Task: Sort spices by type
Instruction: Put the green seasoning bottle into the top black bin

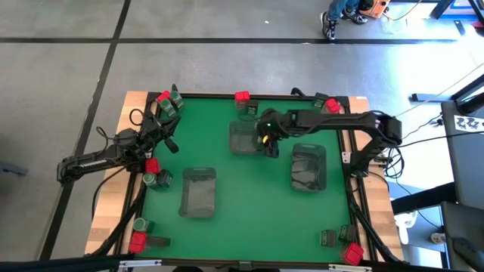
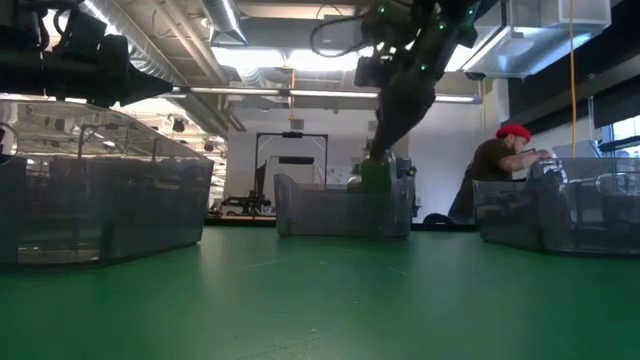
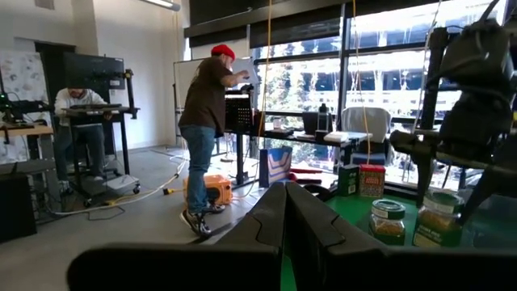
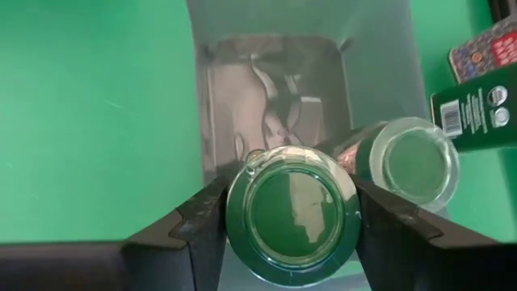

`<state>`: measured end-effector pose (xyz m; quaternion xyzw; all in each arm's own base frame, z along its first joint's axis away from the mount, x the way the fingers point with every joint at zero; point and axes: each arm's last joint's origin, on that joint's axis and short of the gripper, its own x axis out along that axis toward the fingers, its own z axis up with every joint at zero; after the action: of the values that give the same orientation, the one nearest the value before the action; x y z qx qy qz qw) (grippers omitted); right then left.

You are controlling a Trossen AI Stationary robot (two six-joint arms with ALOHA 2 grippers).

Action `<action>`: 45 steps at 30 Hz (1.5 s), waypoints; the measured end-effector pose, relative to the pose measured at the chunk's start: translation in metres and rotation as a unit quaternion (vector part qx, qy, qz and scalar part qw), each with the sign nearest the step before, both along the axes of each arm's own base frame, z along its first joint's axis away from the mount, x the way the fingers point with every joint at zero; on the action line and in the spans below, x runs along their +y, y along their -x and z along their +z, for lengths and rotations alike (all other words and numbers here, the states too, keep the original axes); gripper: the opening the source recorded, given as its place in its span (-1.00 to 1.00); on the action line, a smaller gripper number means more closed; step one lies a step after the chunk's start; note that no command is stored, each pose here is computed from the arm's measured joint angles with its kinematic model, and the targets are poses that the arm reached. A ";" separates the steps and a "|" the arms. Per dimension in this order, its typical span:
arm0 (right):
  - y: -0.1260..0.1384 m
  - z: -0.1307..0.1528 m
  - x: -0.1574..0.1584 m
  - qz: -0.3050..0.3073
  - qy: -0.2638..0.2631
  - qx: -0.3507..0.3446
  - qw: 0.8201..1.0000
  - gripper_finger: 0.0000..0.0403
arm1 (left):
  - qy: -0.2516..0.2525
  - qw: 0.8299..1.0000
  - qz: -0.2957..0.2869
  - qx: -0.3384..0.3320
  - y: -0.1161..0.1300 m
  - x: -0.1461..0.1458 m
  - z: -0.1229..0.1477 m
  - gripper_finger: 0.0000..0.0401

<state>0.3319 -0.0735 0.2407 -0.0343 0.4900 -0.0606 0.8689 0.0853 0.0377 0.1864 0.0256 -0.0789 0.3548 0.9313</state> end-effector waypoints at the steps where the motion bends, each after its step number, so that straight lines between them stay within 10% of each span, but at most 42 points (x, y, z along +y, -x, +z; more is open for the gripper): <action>1: -0.001 -0.003 0.000 0.000 0.000 0.003 1.000 0.09 | 0.000 1.000 0.000 0.000 0.000 0.000 0.000 -0.96; 16: -0.013 -0.022 -0.003 -0.004 -0.001 0.018 1.000 0.12 | 0.001 1.000 0.000 0.000 0.000 0.000 0.000 -0.96; 24: -0.014 -0.017 -0.002 -0.027 0.019 0.029 0.999 0.46 | 0.008 1.000 -0.002 -0.007 0.000 0.000 0.000 -0.92; 45: 0.023 0.084 0.016 0.020 0.048 -0.091 0.994 0.74 | 0.056 0.992 0.096 0.053 0.000 0.005 0.036 0.38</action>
<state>0.3090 -0.0574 0.3245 -0.0803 0.4046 -0.0692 0.9083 0.0854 0.0430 0.2224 -0.0007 -0.0064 0.4443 0.8959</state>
